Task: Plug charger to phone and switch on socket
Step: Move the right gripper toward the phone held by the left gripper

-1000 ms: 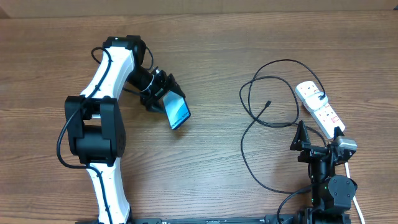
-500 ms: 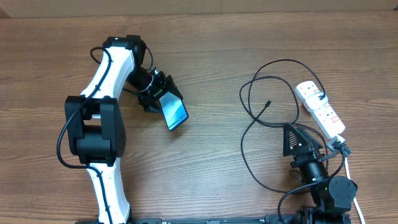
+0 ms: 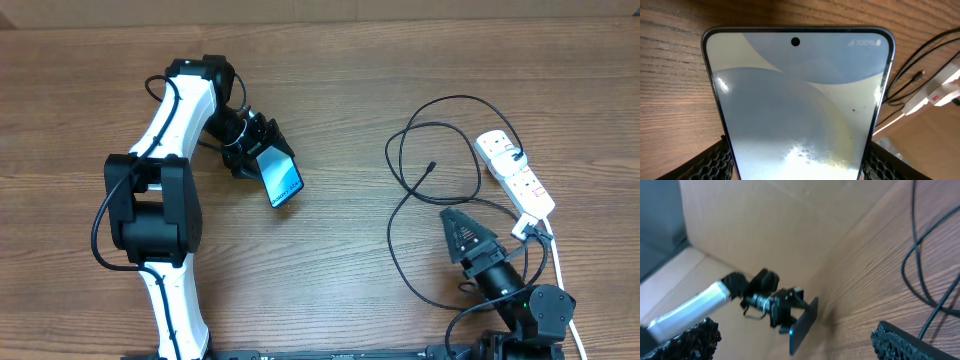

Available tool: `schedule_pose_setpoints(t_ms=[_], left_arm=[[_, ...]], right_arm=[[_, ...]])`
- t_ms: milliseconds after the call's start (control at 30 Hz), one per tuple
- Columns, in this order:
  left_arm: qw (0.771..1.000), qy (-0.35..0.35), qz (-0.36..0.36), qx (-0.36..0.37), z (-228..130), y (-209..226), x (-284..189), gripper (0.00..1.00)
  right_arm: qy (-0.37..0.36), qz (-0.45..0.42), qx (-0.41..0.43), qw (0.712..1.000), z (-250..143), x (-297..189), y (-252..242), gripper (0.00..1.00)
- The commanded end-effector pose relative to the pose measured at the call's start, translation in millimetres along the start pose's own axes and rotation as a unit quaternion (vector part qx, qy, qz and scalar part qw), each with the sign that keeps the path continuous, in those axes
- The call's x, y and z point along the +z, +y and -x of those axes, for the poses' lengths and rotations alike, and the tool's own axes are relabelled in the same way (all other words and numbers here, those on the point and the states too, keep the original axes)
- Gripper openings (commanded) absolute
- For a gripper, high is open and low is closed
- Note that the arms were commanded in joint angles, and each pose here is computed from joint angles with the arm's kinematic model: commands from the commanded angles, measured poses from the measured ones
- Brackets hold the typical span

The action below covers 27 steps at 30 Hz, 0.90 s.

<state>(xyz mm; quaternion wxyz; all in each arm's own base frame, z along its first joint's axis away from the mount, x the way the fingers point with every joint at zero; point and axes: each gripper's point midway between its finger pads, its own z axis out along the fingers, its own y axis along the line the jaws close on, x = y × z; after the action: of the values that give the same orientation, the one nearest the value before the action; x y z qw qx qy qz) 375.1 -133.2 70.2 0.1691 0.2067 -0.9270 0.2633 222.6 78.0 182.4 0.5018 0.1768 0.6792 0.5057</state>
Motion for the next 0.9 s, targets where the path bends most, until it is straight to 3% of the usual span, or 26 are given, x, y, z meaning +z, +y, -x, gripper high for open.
schedule_pose_setpoints(t_ms=[0,267,500,867], left_arm=[[1.0,-0.016,-0.015,-0.004,-0.6,-18.4,-9.8,0.04],[0.997,-0.047,-0.053,0.018,-0.9,-66.1,-27.0,0.04],[0.995,-0.066,-0.078,-0.013,5.9,-85.7,-29.3,0.04],[0.992,-0.058,-0.105,-0.032,2.7,-104.0,-25.8,0.04]], right_arm=[[0.036,0.024,-0.043,0.998,-9.5,-0.1,14.1,1.0],[0.07,-0.017,-0.072,0.995,2.7,11.5,21.6,0.99],[0.139,-0.072,-0.107,0.982,14.8,45.6,26.5,0.99],[0.224,-0.131,-0.151,0.954,-45.7,135.8,19.7,1.0]])
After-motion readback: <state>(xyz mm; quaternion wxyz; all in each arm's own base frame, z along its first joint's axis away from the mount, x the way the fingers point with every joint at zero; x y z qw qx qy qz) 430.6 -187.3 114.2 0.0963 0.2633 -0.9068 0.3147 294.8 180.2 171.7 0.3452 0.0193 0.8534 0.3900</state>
